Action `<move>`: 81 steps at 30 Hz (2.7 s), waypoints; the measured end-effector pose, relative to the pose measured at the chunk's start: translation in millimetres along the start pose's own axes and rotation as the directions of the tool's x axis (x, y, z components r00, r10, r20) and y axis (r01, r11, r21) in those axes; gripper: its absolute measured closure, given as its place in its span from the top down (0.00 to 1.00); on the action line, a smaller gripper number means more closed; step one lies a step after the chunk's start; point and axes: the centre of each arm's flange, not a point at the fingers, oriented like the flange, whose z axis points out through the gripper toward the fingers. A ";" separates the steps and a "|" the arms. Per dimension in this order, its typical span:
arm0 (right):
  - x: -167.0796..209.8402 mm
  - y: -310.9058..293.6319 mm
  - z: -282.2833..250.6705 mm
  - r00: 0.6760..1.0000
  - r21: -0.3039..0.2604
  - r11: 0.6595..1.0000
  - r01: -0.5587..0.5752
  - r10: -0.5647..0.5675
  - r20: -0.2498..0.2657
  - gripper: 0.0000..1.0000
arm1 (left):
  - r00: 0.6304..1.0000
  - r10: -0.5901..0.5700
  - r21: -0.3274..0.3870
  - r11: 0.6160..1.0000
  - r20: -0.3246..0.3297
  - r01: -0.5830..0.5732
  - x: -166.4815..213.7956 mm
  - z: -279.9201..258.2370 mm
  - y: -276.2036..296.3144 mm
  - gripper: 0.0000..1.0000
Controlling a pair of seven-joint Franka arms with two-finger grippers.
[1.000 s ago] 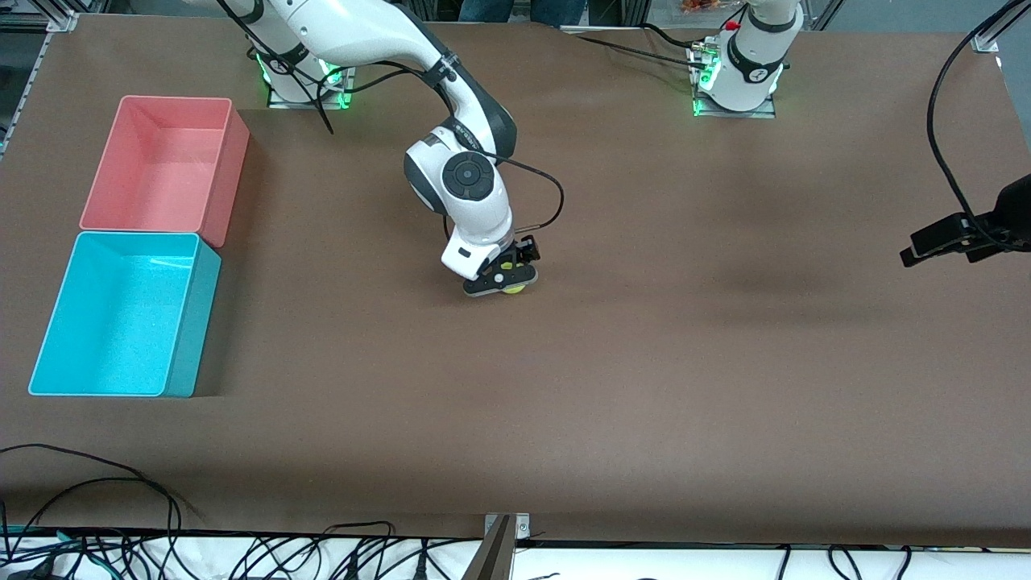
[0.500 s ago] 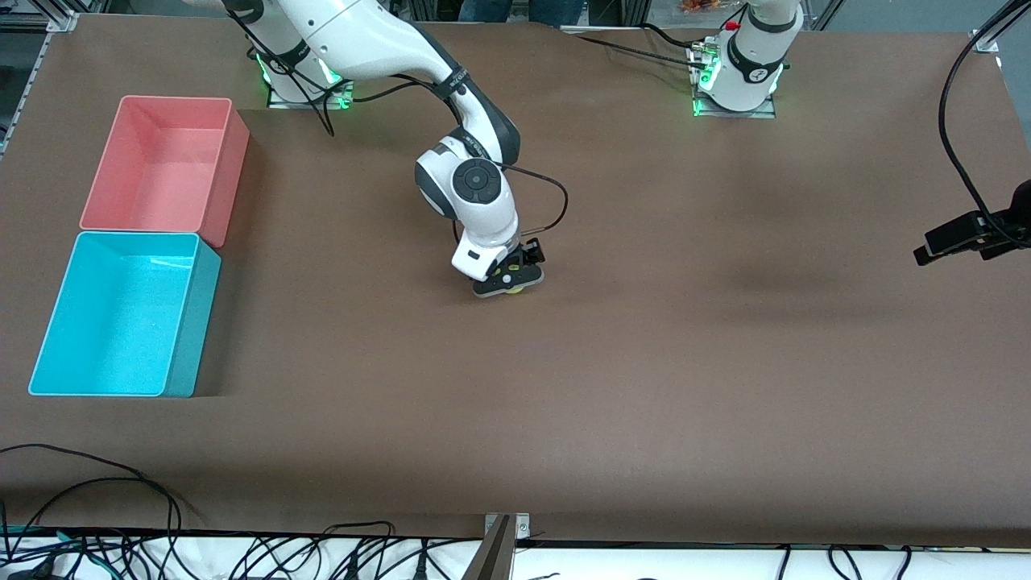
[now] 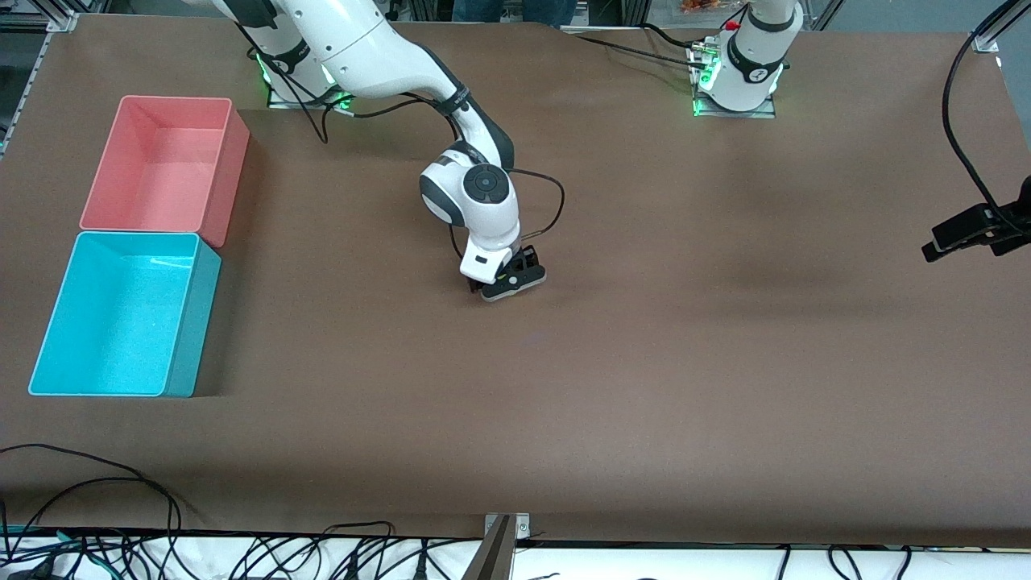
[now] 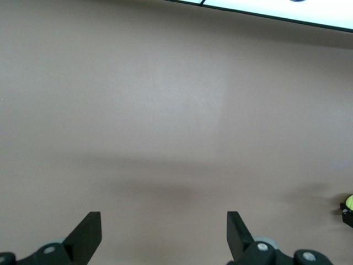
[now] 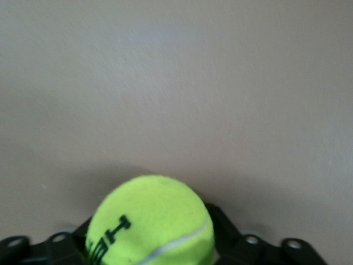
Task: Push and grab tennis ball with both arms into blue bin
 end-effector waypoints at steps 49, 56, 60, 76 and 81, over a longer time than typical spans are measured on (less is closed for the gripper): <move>54.7 259.5 -273.2 0.946 -0.060 0.995 -0.076 0.091 0.312 0.56 | 1.000 -0.002 -0.009 1.000 -0.004 0.002 -4.7 -3.6 13.9 1.00; 30.3 373.2 -309.4 0.929 -0.032 0.997 -0.074 0.081 0.361 0.56 | 1.000 -0.002 -0.009 1.000 -0.004 0.002 -4.8 -3.6 13.8 1.00; 11.0 431.1 -322.9 0.922 -0.014 0.998 -0.062 0.062 0.382 0.56 | 1.000 -0.002 -0.009 1.000 -0.004 0.002 -4.8 -3.6 13.7 1.00; -68.1 566.0 -291.7 0.863 -0.028 0.986 -0.164 0.157 0.481 0.56 | 1.000 -0.002 -0.009 1.000 -0.003 0.002 -4.9 -3.6 13.7 1.00; -99.6 592.7 -245.0 0.854 -0.027 0.981 -0.194 0.183 0.487 0.56 | 1.000 -0.003 -0.009 1.000 -0.003 0.002 -4.9 -3.6 13.7 1.00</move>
